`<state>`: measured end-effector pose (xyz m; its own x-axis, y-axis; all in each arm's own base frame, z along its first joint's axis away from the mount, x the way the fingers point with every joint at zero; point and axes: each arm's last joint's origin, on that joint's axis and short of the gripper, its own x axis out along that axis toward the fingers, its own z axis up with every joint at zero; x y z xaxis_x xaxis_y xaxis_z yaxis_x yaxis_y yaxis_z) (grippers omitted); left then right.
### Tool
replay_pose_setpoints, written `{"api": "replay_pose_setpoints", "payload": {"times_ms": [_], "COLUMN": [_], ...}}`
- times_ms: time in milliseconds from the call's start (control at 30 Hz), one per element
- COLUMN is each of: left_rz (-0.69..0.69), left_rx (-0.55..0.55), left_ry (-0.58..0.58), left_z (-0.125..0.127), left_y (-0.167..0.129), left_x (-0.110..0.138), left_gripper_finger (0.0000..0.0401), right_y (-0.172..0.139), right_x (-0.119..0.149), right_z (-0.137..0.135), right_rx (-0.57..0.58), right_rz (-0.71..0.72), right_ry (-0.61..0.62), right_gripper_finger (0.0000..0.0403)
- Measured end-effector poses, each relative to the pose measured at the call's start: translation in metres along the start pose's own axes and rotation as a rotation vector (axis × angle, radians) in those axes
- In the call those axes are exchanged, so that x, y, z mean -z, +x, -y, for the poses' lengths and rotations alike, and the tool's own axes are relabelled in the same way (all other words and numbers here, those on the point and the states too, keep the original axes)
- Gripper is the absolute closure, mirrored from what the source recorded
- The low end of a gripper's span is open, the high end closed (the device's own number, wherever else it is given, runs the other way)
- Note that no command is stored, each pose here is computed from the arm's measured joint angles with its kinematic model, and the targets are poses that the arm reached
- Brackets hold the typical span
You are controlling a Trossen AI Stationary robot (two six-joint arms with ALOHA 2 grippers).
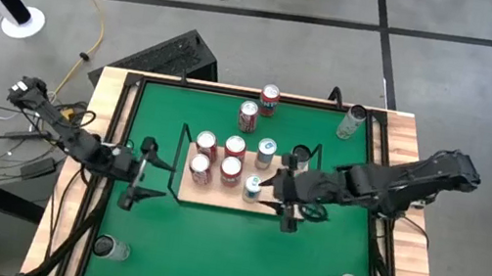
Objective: Place canned beverage on shelf
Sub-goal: Put the left blue soda can on the shelf aligned with the other blue soda can
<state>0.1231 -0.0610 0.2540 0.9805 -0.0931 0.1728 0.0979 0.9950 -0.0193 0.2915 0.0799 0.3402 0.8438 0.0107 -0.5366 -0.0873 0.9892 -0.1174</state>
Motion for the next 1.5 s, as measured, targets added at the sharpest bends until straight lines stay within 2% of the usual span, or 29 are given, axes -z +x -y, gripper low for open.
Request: {"api": "replay_pose_setpoints", "payload": {"times_ms": [133,300,633,800,933,1133,1267,1500], "left_rz": [0.074,0.111,0.097,0.091,0.069,0.059,0.059,0.060], "left_rx": [0.052,0.048,0.052,0.052,0.056,0.059,0.065,0.067], "left_ry": [-0.024,-0.026,0.058,0.061,0.046,0.030,0.016,0.011], "left_z": [-0.006,-0.011,-0.012,-0.012,-0.011,-0.011,-0.011,-0.011], "left_y": [-0.018,-0.029,-0.031,-0.031,-0.031,-0.031,-0.031,-0.031], "left_x": [0.013,0.020,0.022,0.022,0.025,0.026,0.026,0.025], "left_gripper_finger": [0.0108,0.0108,0.0108,0.0108,0.0108,0.0108,0.0108,0.0108], "right_y": [0.026,0.046,0.049,0.053,0.052,0.051,0.049,0.050], "right_x": [0.010,0.019,0.019,0.023,0.029,0.043,0.049,0.051], "right_z": [0.003,0.003,0.014,0.027,0.033,0.042,0.042,0.041], "right_rx": [0.025,0.054,0.125,0.142,0.092,0.087,0.049,0.041], "right_rz": [-0.036,-0.099,-0.096,-0.114,-0.122,-0.079,-0.026,-0.023], "right_ry": [0.022,0.023,0.021,0.033,0.038,0.063,0.074,0.076], "right_gripper_finger": [0.0141,0.0119,0.0117,0.0117,0.0116,0.0116,0.0116,0.0116]}}
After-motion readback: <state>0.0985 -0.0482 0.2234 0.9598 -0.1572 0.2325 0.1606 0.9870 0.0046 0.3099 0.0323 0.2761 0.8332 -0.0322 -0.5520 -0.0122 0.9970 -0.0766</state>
